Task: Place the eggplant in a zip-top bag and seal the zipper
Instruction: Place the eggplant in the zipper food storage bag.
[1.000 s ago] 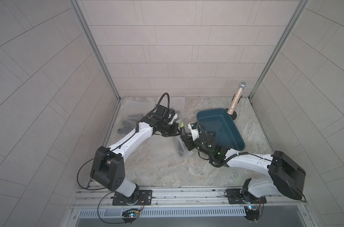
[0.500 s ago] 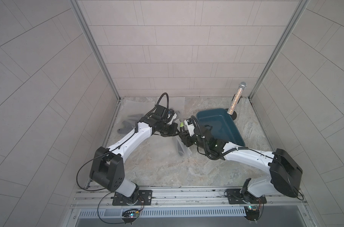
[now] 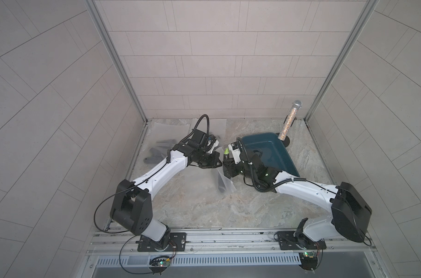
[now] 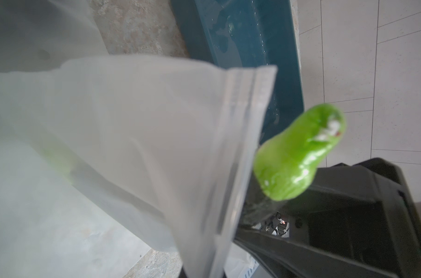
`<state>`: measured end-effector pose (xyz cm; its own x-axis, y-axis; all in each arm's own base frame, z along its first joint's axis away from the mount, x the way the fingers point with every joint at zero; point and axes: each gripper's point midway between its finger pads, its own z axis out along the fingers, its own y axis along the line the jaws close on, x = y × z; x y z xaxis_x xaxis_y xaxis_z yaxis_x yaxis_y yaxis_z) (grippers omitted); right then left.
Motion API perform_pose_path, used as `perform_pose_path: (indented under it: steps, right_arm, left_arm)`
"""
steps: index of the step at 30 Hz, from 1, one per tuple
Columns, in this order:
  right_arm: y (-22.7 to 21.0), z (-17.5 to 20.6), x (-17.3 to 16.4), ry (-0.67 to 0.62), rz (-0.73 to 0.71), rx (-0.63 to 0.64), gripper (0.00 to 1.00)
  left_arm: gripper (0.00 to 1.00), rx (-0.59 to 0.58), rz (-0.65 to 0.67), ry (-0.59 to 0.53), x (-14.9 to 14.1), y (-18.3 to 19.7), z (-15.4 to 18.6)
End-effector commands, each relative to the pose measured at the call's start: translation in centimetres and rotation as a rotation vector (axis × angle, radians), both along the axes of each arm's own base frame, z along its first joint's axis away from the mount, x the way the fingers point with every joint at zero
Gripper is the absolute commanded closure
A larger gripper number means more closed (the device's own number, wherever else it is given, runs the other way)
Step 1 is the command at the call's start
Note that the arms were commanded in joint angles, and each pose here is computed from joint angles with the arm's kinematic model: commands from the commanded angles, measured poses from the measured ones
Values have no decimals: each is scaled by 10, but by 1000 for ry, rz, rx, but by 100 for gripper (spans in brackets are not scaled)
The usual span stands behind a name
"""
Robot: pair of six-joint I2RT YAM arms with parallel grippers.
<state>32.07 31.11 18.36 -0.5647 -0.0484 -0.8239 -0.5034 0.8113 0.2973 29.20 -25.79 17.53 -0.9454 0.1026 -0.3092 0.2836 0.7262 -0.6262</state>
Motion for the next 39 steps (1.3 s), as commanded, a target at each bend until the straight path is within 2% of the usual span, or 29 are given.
perform_pose_path:
  steps: [1,6,13,25,30,34,39]
  right_arm:
    - [10,-3,0,23,21,16,73]
    - [9,1,-6,-19,43,15,71]
    - [17,-6,-29,-65,149,-91,68]
    - [28,-30,-29,-6,207,-150,68]
    - [36,-34,-25,26,213,-149,63]
    - [38,-32,-22,48,219,-160,51]
    - [23,-9,-22,28,183,-114,45]
  left_arm:
    - [98,-13,-19,-24,-1,-3,4]
    - [98,-12,-14,-15,2,-3,1]
    - [98,-15,-14,-12,5,-5,0]
    - [98,-21,-18,-32,4,-5,7]
    - [98,-40,-43,-48,-2,-5,14]
    - [98,-37,-41,-56,-3,-4,16]
    - [98,-29,-38,-48,-3,-3,12]
